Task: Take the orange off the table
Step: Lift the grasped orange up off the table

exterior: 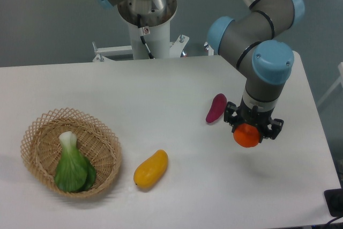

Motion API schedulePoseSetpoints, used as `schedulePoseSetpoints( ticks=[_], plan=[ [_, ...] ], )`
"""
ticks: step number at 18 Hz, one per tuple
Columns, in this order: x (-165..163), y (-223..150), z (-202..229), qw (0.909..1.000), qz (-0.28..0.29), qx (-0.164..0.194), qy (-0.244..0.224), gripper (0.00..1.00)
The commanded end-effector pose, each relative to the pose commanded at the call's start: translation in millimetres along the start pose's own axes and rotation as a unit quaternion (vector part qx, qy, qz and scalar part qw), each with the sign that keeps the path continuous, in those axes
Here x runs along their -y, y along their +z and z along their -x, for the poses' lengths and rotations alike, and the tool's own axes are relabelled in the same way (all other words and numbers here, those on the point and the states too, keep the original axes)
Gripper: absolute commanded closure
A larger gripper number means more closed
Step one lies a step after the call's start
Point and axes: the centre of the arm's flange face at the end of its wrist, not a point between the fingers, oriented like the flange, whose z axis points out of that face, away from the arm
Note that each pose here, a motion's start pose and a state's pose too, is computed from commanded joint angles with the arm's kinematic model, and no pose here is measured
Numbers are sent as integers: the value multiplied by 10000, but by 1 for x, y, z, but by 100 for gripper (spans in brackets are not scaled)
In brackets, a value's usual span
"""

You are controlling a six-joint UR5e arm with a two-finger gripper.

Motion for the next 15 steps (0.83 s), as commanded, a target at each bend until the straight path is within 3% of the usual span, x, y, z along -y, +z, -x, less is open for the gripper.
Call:
schedulePoseSetpoints(
  ticks=[15],
  plan=[
    [3, 2, -3, 10000, -10, 29, 16, 29]
  ],
)
